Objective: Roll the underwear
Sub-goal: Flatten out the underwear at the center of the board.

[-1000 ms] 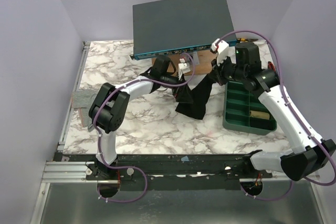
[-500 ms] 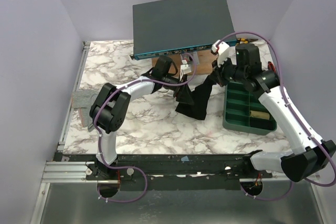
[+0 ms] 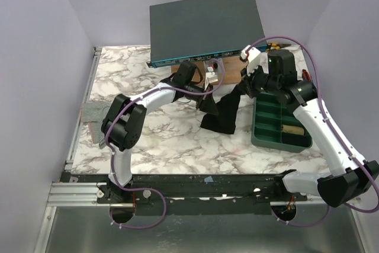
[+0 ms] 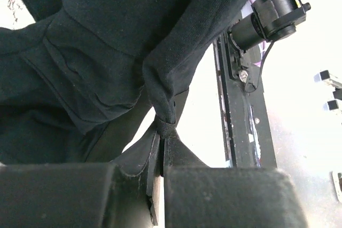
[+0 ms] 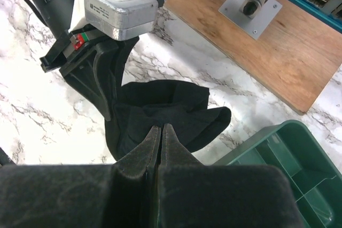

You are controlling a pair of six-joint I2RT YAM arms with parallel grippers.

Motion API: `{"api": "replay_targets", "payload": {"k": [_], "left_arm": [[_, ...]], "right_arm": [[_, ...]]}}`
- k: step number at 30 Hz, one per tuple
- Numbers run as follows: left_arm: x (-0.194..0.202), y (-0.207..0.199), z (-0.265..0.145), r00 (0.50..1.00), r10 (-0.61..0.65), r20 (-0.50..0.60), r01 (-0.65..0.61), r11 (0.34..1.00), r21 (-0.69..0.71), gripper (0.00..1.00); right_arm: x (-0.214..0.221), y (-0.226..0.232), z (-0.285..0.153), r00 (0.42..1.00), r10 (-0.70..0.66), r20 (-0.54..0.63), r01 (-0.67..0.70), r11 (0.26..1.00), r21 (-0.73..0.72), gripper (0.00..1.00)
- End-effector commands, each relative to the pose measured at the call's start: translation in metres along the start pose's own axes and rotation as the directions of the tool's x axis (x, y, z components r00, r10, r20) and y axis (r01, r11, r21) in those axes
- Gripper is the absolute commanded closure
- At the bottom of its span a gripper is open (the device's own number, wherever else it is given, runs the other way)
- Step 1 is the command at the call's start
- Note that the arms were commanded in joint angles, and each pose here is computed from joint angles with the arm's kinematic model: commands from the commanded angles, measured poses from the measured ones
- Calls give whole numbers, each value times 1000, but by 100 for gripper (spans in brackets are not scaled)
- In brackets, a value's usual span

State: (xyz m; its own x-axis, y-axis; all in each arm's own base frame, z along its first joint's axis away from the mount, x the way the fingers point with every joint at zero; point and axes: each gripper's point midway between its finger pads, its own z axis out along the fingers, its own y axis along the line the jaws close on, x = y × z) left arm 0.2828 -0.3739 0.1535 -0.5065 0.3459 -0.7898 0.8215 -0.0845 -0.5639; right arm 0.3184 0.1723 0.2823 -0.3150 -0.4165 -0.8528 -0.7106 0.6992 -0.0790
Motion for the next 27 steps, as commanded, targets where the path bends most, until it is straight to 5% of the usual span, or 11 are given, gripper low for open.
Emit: {"api": "replay_targets", "payload": {"k": [1,7,15,22,27], "left_arm": [[-10,-16,-16,995,78,-65,-83,994,-72,100],[-36,-43,-70,979,159,-131,-190,944,-270,100],[-92,-82,-139,935,257,-242,-350,774,-528,100],[-102,-80,-168,896,289,-336,-441,659,-609,100],[-102,-83,-169,872,328,-363,-487,645,-589,98]], "right_arm": [[-2,-1,-5,1000,-23,17,23,1000,5,99],[-26,-7,-17,997,-51,64,49,998,32,99],[-64,-5,-34,987,-90,137,88,996,17,99],[-75,-3,-53,979,-104,177,99,994,41,99],[-81,-2,-64,974,-115,194,106,993,54,99]]}}
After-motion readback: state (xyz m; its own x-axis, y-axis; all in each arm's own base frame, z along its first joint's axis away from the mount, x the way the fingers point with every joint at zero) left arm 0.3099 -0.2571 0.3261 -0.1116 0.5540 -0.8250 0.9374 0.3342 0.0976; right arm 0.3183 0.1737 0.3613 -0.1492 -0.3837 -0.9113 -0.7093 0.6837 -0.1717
